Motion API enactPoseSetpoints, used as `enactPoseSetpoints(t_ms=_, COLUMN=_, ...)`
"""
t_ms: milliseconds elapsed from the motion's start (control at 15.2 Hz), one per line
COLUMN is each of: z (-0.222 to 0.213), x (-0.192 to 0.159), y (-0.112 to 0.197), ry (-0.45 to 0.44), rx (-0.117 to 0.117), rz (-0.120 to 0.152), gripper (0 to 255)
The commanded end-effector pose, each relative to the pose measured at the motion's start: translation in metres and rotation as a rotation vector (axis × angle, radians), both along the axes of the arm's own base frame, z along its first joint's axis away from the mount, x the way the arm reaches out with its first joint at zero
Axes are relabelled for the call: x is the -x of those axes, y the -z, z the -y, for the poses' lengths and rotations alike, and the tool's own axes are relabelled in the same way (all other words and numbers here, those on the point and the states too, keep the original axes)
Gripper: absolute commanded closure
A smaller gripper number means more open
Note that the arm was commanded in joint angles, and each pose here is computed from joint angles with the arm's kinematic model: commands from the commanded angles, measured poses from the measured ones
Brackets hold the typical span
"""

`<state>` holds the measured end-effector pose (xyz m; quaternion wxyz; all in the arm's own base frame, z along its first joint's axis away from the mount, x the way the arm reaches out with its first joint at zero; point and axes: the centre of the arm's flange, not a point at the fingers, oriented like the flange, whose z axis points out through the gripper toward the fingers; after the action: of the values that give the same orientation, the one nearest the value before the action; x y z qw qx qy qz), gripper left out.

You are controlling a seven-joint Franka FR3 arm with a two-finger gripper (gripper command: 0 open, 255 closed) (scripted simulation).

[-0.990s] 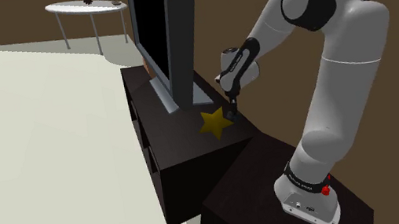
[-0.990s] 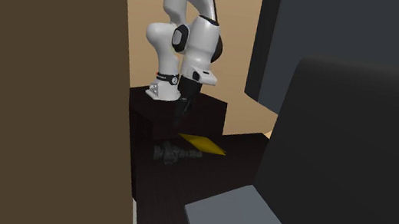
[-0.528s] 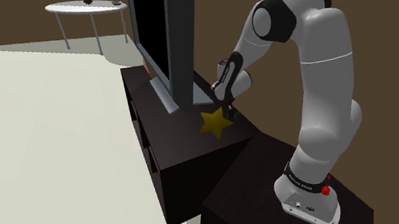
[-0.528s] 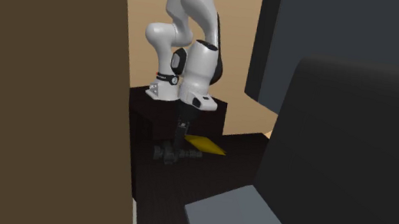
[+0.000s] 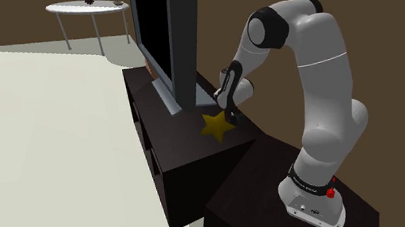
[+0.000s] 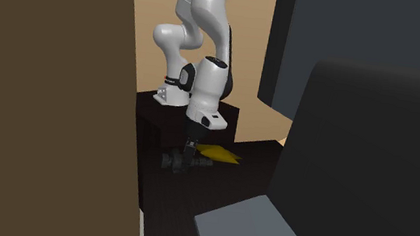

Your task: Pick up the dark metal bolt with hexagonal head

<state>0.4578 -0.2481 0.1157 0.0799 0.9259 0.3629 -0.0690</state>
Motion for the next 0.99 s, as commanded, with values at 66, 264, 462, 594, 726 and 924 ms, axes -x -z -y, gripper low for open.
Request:
enactPoseSetpoints(t_ms=66, z=-0.001, x=0.000, y=0.002, ry=0.000, rx=0.000, rz=0.000, gripper=255)
enactPoseSetpoints(t_ms=264, z=-0.001, x=0.000, y=0.002, ry=0.000, rx=0.000, rz=0.000, gripper=255)
enactPoseSetpoints(t_ms=462, z=-0.001, x=0.000, y=0.002, ry=0.000, rx=0.000, rz=0.000, gripper=255)
enactPoseSetpoints(t_ms=594, z=0.000, x=0.000, y=0.002, ry=0.000, rx=0.000, rz=0.000, gripper=255)
enactPoseSetpoints(t_ms=726, z=0.000, x=0.000, y=-0.009, ry=0.000, rx=0.000, rz=0.000, gripper=255)
enactPoseSetpoints(t_ms=924, z=0.000, x=0.000, y=-0.024, ry=0.000, rx=0.000, rz=0.000, gripper=255)
